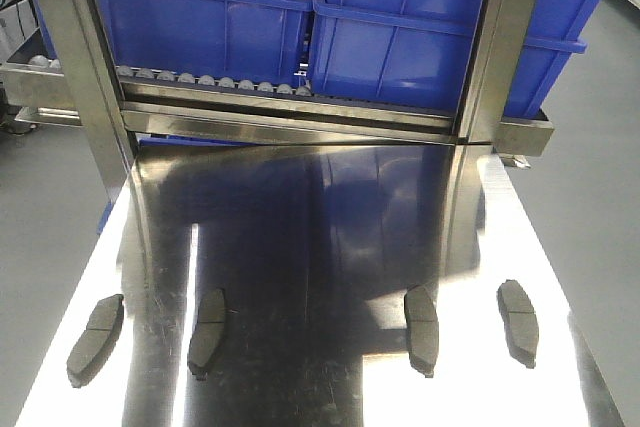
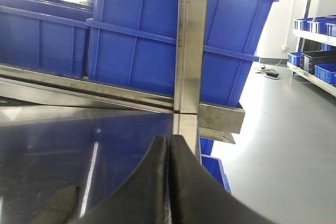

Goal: Move and align brake pads A on conveyor
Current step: 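Close the left gripper on the brake pad and lift it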

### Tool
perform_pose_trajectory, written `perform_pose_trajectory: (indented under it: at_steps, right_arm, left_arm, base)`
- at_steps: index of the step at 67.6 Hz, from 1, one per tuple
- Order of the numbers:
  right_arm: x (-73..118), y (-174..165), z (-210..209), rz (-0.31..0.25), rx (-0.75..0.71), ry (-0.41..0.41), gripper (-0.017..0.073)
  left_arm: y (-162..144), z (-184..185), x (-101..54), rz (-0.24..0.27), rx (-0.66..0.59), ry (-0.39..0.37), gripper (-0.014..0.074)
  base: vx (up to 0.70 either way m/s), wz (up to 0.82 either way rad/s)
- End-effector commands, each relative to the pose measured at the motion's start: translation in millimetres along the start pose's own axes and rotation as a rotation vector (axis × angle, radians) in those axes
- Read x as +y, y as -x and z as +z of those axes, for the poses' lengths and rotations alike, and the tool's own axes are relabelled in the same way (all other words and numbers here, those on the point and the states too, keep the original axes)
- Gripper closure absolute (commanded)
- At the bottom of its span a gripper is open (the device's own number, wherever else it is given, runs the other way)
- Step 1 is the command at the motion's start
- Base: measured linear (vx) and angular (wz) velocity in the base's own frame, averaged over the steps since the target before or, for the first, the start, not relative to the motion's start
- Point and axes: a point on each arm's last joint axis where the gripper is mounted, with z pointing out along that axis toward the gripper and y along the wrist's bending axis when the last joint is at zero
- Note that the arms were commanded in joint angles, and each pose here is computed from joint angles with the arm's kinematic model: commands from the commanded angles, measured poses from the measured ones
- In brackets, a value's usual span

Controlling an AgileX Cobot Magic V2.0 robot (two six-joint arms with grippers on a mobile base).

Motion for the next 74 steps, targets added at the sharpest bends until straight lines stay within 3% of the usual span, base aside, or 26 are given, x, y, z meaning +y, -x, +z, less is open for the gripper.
perform_pose_trajectory:
  at_steps: [1, 6, 14, 22, 30, 54, 74]
  right_arm:
    - [0.1, 3, -1, -0.011, -0.072, -0.003, 0.0571]
    - [0.1, 3, -1, -0.011, -0.072, -0.003, 0.0571]
    - [0.1, 3, -1, -0.011, -0.072, -0.003, 0.0571]
    - [0.1, 3, -1, -0.011, -0.072, -0.003, 0.0571]
    - [0.1, 3, -1, -0.011, -0.072, -0.003, 0.0571]
    - [0.1, 3, -1, -0.011, -0.072, -0.003, 0.0571]
    - [0.1, 3, -1, -0.011, -0.072, -0.003, 0.0571]
  left_arm:
    - [14, -6, -3.1, -0.004, -0.073, -0.020, 0.0569]
    - [14, -6, -3.4, 0.010, -0.075, -0.022, 0.0522]
    - [14, -6, -4.3, 0.045, -0.074, -0.031, 0.0377]
    - [12, -6, -4.2, 0.046, -0.060, -0.030, 0.0209]
    - [12, -6, -3.6, 0.054, -0.056, -0.023, 0.0111]
    - [17, -7, -4.4, 0.026, -0.078, -0.027, 0.0091]
    - [68, 14, -11.4, 0.050, 0.065, -0.013, 0.0091]
  base:
    - [0.00, 0.00]
    - [0.00, 0.00]
    - [0.00, 0.00]
    - [0.00, 0.00]
    - [0.00, 0.00]
    - [0.00, 0.00]
    - [0.00, 0.00]
